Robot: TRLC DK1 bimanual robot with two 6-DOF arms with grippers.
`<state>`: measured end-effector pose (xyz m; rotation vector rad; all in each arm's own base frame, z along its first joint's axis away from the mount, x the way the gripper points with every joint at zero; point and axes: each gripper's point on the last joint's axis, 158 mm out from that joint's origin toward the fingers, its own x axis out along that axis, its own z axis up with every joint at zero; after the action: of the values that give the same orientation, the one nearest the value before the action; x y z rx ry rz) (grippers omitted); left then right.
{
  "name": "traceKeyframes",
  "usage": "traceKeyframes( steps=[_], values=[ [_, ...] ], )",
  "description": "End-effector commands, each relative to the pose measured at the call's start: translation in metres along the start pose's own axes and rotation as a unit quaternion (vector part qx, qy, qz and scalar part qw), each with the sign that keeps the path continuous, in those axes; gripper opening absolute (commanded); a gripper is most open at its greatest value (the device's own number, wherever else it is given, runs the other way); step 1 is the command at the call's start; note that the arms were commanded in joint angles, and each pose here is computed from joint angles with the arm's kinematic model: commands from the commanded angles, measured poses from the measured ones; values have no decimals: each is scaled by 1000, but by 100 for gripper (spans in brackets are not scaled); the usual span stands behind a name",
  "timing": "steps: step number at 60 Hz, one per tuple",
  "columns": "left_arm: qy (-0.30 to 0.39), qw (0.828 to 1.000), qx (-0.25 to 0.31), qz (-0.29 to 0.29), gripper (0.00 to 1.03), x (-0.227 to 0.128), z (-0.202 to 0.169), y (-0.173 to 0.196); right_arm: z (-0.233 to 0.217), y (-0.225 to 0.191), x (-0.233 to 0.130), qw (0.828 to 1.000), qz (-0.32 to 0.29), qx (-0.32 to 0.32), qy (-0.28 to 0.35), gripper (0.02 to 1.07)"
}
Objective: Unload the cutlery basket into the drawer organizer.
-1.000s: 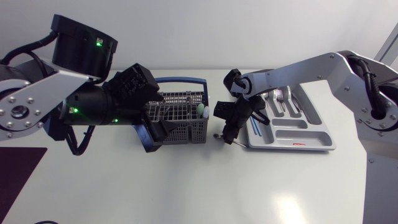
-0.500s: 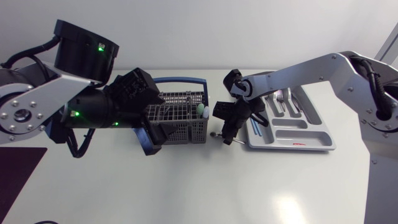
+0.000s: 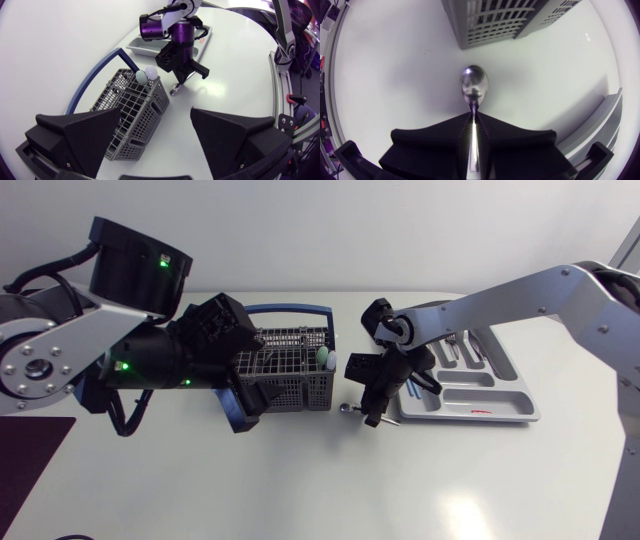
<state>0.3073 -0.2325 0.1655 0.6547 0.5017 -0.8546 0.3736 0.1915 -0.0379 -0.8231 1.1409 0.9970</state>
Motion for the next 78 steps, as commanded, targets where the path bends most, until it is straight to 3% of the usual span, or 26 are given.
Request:
traceKeyframes(
  steps=[1, 31, 52, 78],
  values=[
    [-1, 1000, 9, -5, 98, -1, -4, -5, 0, 11, -12, 1000, -1, -9, -8, 13],
    [-2, 1000, 9, -6, 98, -2, -4, -6, -36, 12, -57, 999, -12, -16, -29, 13],
    [-1, 1000, 10, -7, 98, 1, -4, -7, -119, -34, -91, 999, -27, -19, -25, 13],
    [-1, 1000, 15, -16, 98, 8, 2, -11, -197, -73, -87, 998, -48, -40, -15, 12]
  ],
)
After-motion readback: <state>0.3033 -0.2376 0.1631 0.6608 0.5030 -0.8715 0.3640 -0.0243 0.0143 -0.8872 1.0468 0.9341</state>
